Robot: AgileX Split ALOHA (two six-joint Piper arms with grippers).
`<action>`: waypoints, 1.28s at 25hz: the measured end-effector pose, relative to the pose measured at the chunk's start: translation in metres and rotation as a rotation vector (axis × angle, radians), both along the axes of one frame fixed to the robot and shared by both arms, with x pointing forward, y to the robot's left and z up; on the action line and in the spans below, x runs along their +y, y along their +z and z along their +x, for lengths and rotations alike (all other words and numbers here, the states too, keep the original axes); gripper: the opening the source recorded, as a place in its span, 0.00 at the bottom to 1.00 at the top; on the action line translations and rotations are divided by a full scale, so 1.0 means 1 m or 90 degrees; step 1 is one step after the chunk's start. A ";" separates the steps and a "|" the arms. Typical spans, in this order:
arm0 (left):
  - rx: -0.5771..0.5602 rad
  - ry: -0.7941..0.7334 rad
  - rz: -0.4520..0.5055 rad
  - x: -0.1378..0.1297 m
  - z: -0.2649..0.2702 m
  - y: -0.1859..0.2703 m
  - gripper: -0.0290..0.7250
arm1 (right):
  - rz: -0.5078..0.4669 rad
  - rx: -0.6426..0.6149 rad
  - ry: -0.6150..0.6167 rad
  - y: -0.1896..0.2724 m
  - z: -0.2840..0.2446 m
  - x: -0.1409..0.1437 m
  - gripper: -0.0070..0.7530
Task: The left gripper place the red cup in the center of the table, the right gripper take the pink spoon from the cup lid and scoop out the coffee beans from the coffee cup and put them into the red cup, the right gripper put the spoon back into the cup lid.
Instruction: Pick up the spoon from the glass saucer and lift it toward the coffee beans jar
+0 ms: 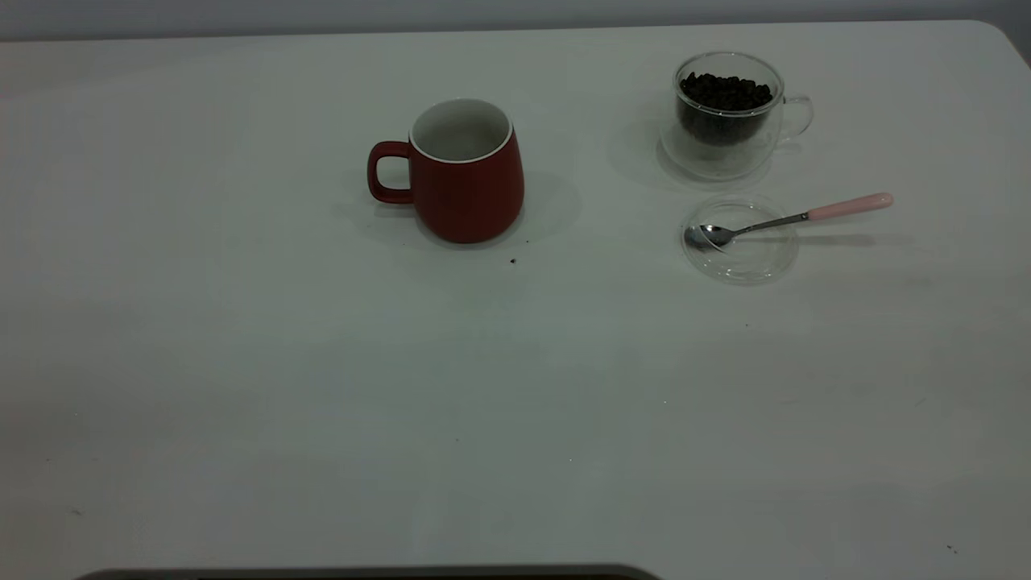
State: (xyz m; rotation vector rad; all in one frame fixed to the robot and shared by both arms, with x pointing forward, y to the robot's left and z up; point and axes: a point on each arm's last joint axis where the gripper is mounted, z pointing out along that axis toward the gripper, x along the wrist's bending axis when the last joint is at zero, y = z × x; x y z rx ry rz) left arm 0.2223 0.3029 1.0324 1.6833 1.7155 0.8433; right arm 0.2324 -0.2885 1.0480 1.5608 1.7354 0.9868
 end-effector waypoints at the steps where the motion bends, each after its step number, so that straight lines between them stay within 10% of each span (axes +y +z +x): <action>1: 0.000 0.000 0.000 0.000 0.000 0.000 0.69 | 0.008 -0.009 0.000 0.001 0.001 0.001 0.75; 14: 0.000 0.000 0.000 0.000 0.000 0.000 0.69 | 0.112 0.168 0.025 -0.005 0.120 0.016 0.85; 25: 0.000 0.000 0.000 0.000 0.000 0.000 0.69 | 0.109 0.333 0.075 -0.112 0.279 0.026 0.82; 32: 0.000 0.000 0.000 0.000 0.000 0.000 0.69 | 0.213 0.424 0.098 -0.183 0.349 0.004 0.80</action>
